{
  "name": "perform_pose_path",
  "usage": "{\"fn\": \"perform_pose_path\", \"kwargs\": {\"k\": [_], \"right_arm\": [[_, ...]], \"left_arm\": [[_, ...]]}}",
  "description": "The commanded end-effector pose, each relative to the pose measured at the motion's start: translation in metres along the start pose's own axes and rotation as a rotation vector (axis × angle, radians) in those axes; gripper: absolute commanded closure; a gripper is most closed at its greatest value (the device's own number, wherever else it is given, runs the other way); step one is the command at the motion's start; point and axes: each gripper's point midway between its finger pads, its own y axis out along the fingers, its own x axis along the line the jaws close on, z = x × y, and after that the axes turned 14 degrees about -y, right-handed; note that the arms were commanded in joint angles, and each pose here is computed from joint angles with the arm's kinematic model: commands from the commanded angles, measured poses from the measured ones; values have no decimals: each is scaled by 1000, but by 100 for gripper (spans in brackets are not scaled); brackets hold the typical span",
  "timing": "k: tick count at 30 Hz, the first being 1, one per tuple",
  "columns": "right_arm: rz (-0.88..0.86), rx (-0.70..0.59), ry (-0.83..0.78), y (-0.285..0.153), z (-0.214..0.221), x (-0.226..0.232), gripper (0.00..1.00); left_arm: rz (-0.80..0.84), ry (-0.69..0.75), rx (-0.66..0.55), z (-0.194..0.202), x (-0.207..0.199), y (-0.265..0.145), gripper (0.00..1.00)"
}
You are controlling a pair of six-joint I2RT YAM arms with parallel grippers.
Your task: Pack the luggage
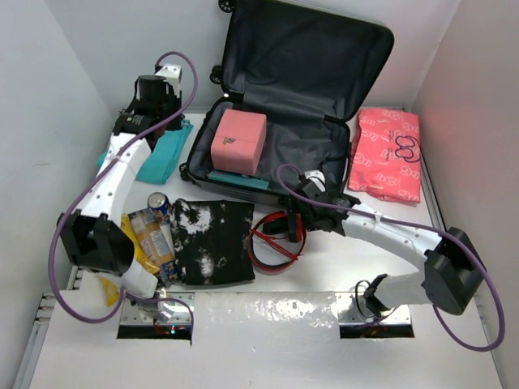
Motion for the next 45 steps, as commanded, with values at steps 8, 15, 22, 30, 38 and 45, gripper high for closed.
{"fn": "perform_pose_path", "kwargs": {"k": [8,15,22,30,38,45], "right_arm": [[-180,-106,22,3,-22,45,11],[-166,-93,18,3,-15,44,9],[16,1,9,20,1,19,11],[-48,-42,-11,27,-13,34,45],[-73,-80,-11,0,-22,28,90],[-195,-135,-37,-49,-47,35,100]], "left_arm": [[-5,17,-73,-7,10,-25,74],[-17,19,-79,-6,15,-26,74],[-14,22,-80,-8,14,-26,74],[-13,24,-77,-6,15,-27,74],[-23,27,-77,-4,18,-27,74],[-28,32,-78,-5,18,-25,74]]}}
